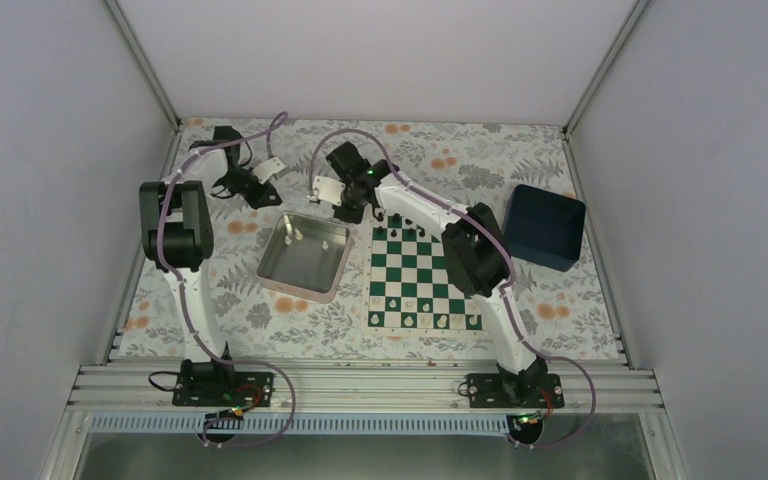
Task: Set up the chess pieces on the board
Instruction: Adjust the storage box at the center of the board.
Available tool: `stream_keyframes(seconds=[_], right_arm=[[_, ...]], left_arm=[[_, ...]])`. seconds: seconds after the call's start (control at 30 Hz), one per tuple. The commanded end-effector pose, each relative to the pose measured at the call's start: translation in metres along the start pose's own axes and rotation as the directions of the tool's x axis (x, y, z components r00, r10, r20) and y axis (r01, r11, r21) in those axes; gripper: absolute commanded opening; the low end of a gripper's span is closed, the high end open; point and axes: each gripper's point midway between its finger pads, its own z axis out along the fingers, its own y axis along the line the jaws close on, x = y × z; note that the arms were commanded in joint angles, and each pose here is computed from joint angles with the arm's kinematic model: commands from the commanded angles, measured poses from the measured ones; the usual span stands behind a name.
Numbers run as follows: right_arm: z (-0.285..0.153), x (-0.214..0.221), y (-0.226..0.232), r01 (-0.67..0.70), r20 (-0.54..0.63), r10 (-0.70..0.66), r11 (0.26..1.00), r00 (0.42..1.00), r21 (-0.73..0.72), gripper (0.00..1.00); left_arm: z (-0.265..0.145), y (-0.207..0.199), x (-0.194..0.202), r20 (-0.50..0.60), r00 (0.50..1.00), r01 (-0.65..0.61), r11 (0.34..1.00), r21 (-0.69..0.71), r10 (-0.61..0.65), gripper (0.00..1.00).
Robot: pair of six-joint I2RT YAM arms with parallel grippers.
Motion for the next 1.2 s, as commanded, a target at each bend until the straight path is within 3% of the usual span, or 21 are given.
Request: stream_keyframes(seconds=[0.0,0.5,0.9,1.17], right_arm=[[0.006,-0.019,0.011,0.027,0.050,-0.024,0.998,0.998,-0.059,0.04],[0.009,-0.017,0.046,0.068,0.054,-0.059,0.981,0.997,-0.180,0.04],[-0.003,-0.011,0.079,0.105,0.033,-0.100,0.960,0.994,-0.261,0.04],[-0.025,-0.008,0.097,0.104,0.031,-0.100,0.953,0.995,-0.283,0.04]], left_arm=[[0.015,-0.030,-0.003,0.039,0.999,-0.040,0.986,0.160,0.034,0.02],[0.008,-0.084,0.028,0.029,0.996,-0.090,0.954,0.285,0.085,0.02],[0.001,-0.121,0.071,-0.031,0.996,-0.072,0.954,0.292,0.085,0.02],[0.000,-0.128,0.078,-0.038,0.996,-0.062,0.957,0.283,0.076,0.02]])
